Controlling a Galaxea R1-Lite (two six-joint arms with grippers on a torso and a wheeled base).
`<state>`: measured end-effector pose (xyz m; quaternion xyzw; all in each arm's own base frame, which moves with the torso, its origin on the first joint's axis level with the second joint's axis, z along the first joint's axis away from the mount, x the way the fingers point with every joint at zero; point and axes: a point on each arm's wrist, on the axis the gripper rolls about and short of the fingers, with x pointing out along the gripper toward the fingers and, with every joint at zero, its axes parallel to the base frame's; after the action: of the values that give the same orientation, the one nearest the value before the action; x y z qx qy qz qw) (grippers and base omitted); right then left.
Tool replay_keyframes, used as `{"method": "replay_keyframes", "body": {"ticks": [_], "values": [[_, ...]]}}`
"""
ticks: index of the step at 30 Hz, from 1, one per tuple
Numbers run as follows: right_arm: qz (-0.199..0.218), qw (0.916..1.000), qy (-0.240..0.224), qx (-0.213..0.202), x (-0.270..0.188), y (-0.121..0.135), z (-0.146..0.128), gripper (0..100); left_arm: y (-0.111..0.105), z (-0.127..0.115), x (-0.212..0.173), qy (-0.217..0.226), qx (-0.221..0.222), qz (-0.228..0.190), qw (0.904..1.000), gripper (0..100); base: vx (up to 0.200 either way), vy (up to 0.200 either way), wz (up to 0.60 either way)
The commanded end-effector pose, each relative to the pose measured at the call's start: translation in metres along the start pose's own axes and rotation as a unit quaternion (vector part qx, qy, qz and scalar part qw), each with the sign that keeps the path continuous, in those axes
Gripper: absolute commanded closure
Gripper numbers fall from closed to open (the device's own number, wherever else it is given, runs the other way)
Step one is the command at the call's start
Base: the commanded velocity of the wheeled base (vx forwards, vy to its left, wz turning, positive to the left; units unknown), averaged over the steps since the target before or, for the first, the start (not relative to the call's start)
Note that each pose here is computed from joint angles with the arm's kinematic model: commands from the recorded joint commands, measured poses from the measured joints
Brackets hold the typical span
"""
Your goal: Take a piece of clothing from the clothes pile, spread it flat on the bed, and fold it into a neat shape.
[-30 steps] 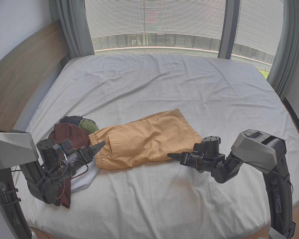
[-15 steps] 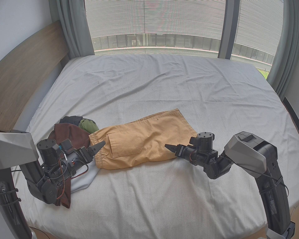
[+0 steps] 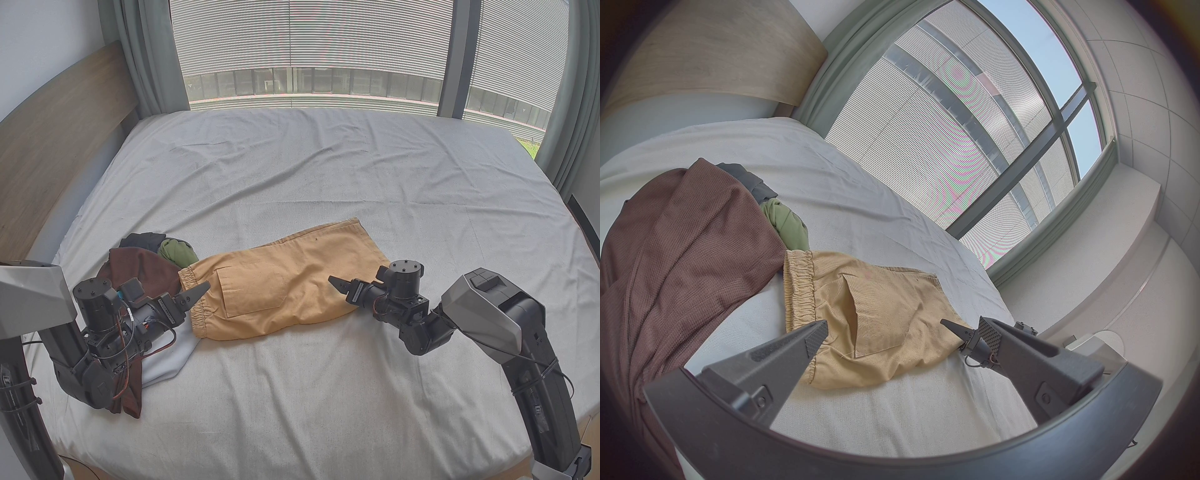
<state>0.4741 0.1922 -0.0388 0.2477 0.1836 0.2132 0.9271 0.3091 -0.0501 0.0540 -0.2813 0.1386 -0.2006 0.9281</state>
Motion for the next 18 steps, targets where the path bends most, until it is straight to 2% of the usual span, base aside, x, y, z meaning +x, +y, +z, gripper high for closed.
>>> {"method": "replay_keyframes", "body": {"ticks": [1, 11, 12, 18], "values": [[0.002, 1.0000, 0.006, -0.001, 0.0054, -0.0007, -0.0117, 0, 0.0002, 0.0004, 0.0002, -0.001, 0.000, 0.000, 1.0000, 0, 0.000, 0.000, 0.00], [0.003, 1.0000, 0.003, -0.001, 0.0065, -0.0014, -0.0154, 0, 0.0002, 0.0004, 0.0002, -0.001, -0.001, 0.000, 1.0000, 0, 0.000, 0.000, 0.00], [0.003, 1.0000, 0.000, -0.002, 0.0065, -0.0012, -0.0150, 100, 0.0002, 0.0004, 0.0002, -0.001, -0.001, 0.000, 1.0000, 0, 0.000, 0.000, 0.00], [0.003, 1.0000, -0.001, -0.006, 0.0020, 0.0004, -0.0190, 100, 0.0013, 0.0003, -0.0002, -0.001, -0.002, 0.002, 1.0000, 0, 0.000, 0.000, 0.00]]}}
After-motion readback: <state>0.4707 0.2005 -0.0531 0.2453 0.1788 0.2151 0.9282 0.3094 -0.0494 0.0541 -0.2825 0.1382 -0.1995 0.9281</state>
